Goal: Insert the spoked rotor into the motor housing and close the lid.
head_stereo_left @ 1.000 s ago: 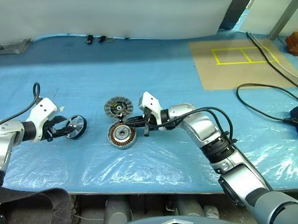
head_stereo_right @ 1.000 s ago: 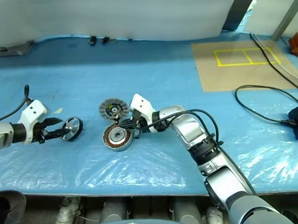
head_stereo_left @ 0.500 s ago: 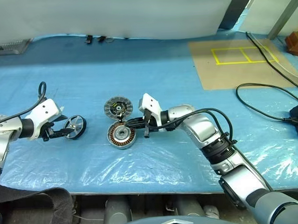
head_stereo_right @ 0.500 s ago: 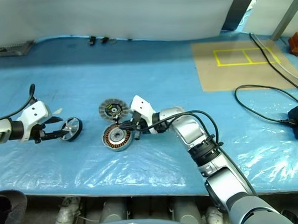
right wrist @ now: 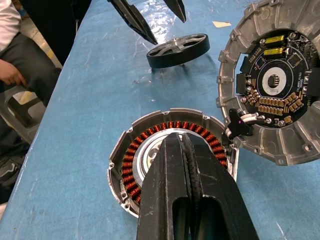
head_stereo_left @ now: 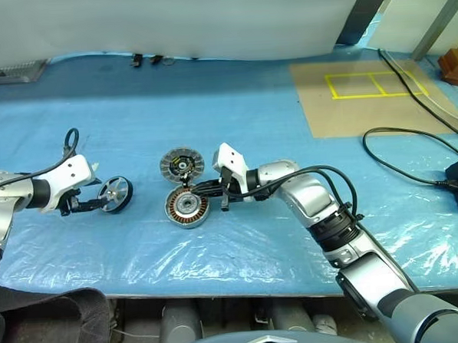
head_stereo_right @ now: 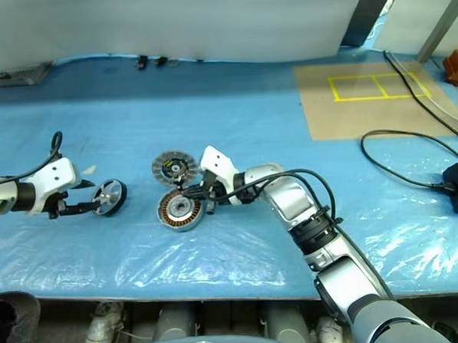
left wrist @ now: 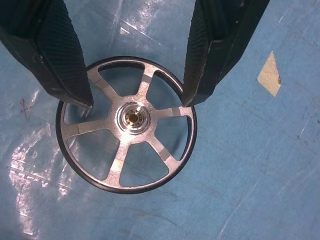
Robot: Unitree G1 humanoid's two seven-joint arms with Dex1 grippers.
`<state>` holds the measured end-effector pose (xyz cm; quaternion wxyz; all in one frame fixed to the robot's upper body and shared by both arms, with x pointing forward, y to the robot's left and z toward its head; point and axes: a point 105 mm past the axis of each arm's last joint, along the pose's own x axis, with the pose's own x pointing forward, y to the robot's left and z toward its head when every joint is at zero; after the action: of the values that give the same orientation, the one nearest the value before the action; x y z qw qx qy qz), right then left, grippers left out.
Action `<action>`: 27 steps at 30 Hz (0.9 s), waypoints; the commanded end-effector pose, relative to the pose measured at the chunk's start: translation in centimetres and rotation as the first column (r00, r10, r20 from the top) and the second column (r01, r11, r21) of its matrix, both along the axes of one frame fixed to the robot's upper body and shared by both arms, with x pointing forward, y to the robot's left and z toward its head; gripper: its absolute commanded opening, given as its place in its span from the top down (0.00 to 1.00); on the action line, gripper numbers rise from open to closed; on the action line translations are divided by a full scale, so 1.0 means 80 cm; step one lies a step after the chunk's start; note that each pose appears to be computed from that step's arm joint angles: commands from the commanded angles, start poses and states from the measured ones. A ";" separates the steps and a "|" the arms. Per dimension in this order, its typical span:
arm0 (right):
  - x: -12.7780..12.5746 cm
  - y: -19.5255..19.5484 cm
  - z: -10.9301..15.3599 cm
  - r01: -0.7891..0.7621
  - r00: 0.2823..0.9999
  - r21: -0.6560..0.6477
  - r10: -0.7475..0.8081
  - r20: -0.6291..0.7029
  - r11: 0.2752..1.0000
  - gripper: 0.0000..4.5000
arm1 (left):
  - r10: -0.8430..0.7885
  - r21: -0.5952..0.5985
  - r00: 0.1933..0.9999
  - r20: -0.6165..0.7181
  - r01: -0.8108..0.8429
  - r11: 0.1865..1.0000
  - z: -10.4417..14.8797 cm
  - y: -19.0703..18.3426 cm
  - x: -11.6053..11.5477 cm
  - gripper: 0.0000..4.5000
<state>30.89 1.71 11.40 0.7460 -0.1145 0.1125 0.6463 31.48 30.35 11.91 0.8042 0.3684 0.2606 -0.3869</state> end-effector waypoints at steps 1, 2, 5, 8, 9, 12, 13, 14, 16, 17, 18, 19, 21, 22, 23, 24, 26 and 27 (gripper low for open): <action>-0.002 0.003 0.010 -0.012 1.000 0.024 0.011 0.025 1.000 1.00 | -0.032 0.024 0.998 0.058 0.030 0.999 0.011 -0.004 0.009 0.36; -0.002 0.003 0.010 -0.012 1.000 0.025 0.012 0.024 1.000 1.00 | -0.043 0.029 0.997 0.065 0.041 0.999 0.010 -0.006 0.010 0.36; -0.002 0.003 0.009 -0.013 1.000 0.024 0.012 0.023 1.000 1.00 | -0.068 0.039 0.995 0.068 0.066 0.997 0.008 -0.010 0.012 0.36; -0.003 0.004 0.009 -0.014 1.000 0.024 0.013 0.023 1.000 1.00 | -0.083 0.054 0.994 0.068 0.079 0.995 0.004 -0.011 0.014 0.36; -0.003 0.004 0.009 -0.014 1.000 0.024 0.013 0.023 1.000 1.00 | -0.087 0.057 0.994 0.069 0.083 0.995 0.003 -0.011 0.015 0.36; -0.002 0.004 0.009 -0.013 1.000 0.025 0.012 0.022 1.000 1.00 | -0.105 0.065 0.993 0.054 0.102 0.993 -0.004 -0.013 0.014 0.36; -0.002 0.004 0.009 -0.013 1.000 0.025 0.012 0.022 1.000 1.00 | -0.112 0.064 0.993 0.045 0.109 0.992 -0.007 -0.014 0.013 0.36; -0.002 0.004 0.009 -0.012 1.000 0.025 0.012 0.022 1.000 1.00 | -0.115 0.063 0.993 0.039 0.112 0.992 -0.009 -0.015 0.012 0.36; -0.002 0.004 0.010 -0.011 1.000 0.025 0.011 0.023 1.000 1.00 | -0.106 0.058 0.994 0.026 0.104 0.993 -0.013 -0.014 0.012 0.36; -0.002 0.003 0.010 -0.011 1.000 0.025 0.010 0.023 1.000 1.00 | -0.096 0.050 0.995 0.021 0.095 0.994 -0.014 -0.013 0.012 0.36; -0.002 0.003 0.010 -0.010 1.000 0.026 0.010 0.024 1.000 1.00 | -0.088 0.034 0.996 0.012 0.088 0.996 -0.015 -0.013 0.012 0.36; -0.002 0.003 0.010 -0.010 1.000 0.026 0.009 0.024 1.000 1.00 | -0.082 0.012 0.997 -0.013 0.082 0.997 -0.018 -0.014 0.009 0.42; -0.002 0.003 0.010 -0.009 1.000 0.026 0.008 0.026 1.000 1.00 | -0.082 -0.005 0.996 -0.039 0.082 0.997 -0.019 -0.015 0.005 0.54; -0.001 0.003 0.011 -0.008 1.000 0.027 0.007 0.027 1.000 1.00 | -0.078 -0.002 0.996 -0.033 0.078 0.997 -0.018 -0.015 0.005 0.60; -0.001 0.003 0.011 -0.007 1.000 0.027 0.006 0.028 1.000 1.00 | -0.070 0.005 0.997 -0.016 0.070 0.998 -0.017 -0.015 0.008 0.65; -0.001 0.003 0.012 -0.005 1.000 0.029 0.005 0.030 1.000 1.00 | -0.060 0.008 0.998 0.001 0.060 0.998 -0.015 -0.014 0.010 0.70; 0.002 0.002 0.014 0.002 0.999 0.032 -0.003 0.038 0.999 1.00 | -0.054 0.014 0.998 0.012 0.053 0.998 -0.014 -0.013 0.011 0.71; 0.003 0.001 0.015 0.007 0.999 0.035 -0.009 0.045 0.999 1.00 | -0.050 0.011 0.999 0.018 0.050 0.999 -0.014 -0.014 0.011 0.71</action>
<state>31.00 1.66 11.41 0.7492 -0.1154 0.1119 0.6425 32.26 29.09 10.52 0.7886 0.3798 0.2521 -0.4127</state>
